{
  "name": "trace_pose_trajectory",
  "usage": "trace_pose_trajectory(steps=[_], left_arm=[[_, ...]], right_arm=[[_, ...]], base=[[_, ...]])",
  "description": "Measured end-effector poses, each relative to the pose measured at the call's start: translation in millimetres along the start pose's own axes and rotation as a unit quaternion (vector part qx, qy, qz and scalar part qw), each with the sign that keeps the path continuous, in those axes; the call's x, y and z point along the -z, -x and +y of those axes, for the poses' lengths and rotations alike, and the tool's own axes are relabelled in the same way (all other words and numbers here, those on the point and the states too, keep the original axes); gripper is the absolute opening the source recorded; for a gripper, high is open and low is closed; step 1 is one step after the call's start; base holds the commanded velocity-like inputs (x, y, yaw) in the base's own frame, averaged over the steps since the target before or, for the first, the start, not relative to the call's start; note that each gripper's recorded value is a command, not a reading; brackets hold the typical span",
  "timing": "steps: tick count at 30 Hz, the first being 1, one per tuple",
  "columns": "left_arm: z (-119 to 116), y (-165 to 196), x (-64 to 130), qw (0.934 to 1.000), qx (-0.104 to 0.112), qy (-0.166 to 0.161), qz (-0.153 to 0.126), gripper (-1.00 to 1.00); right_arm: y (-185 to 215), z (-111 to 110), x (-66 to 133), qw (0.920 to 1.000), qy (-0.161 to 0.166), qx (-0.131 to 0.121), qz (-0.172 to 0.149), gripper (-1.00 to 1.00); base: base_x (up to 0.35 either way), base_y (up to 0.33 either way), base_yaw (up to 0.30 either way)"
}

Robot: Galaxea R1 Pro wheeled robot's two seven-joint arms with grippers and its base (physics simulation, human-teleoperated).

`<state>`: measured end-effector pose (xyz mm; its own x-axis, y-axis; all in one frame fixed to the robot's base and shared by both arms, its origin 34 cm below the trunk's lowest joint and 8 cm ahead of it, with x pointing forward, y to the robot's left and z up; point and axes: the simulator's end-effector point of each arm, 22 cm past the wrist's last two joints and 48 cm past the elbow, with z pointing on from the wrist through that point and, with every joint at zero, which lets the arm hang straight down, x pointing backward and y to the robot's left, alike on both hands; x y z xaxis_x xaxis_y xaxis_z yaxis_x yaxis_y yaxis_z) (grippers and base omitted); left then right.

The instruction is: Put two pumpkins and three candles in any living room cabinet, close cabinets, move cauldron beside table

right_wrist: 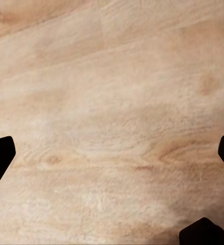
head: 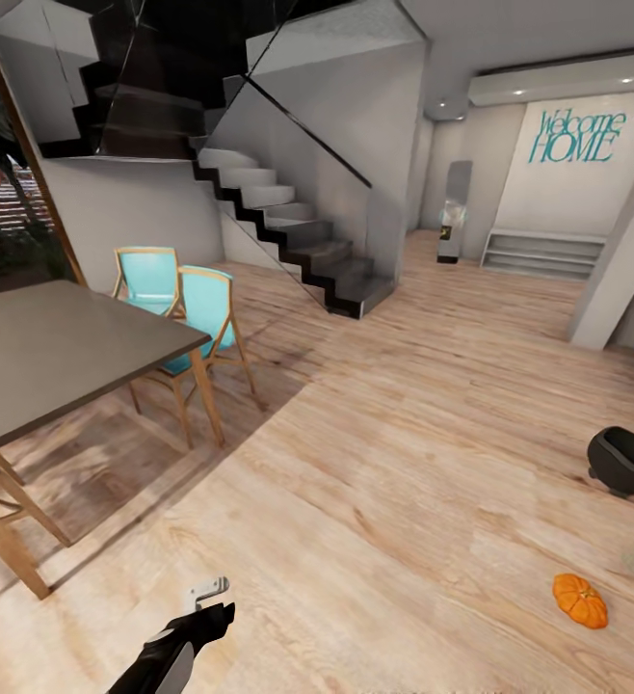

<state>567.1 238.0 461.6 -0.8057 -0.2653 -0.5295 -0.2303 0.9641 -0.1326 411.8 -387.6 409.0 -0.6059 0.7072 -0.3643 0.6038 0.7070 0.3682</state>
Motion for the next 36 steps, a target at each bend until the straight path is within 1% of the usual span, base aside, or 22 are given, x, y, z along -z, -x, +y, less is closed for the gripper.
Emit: trace_pose_trajectory(steps=[8,16,19,28,36], left_arm=[[0.0,-0.1,0.1,1.0,0.0,0.0,0.0,1.0],[-0.1,0.0,0.2,1.0,0.0,0.0,0.0,1.0],[0.0,-0.1,0.2,1.0,0.0,0.0,0.0,1.0],[0.0,0.3,0.3,1.0,0.0,0.0,0.0,1.0],[-0.1,0.2,0.3,1.0,0.0,0.0,0.0,1.0]], right_arm=[[0.0,0.0,0.0,1.0,0.0,0.0,0.0,1.0],[0.1,0.0,0.2,1.0,0.0,0.0,0.0,1.0],[0.1,0.1,0.2,1.0,0.0,0.0,0.0,1.0],[-0.4,0.8,0.1,1.0,0.001,0.001,0.0,1.0],[-0.7,0.7,0.1,1.0,0.001,0.0,0.0,1.0]], base=[[0.017,0.0,-0.281],[0.118,-0.043,-0.277],[0.192,-0.134,-0.138],[0.221,-0.191,-0.029],[0.247,-0.188,-0.235]])
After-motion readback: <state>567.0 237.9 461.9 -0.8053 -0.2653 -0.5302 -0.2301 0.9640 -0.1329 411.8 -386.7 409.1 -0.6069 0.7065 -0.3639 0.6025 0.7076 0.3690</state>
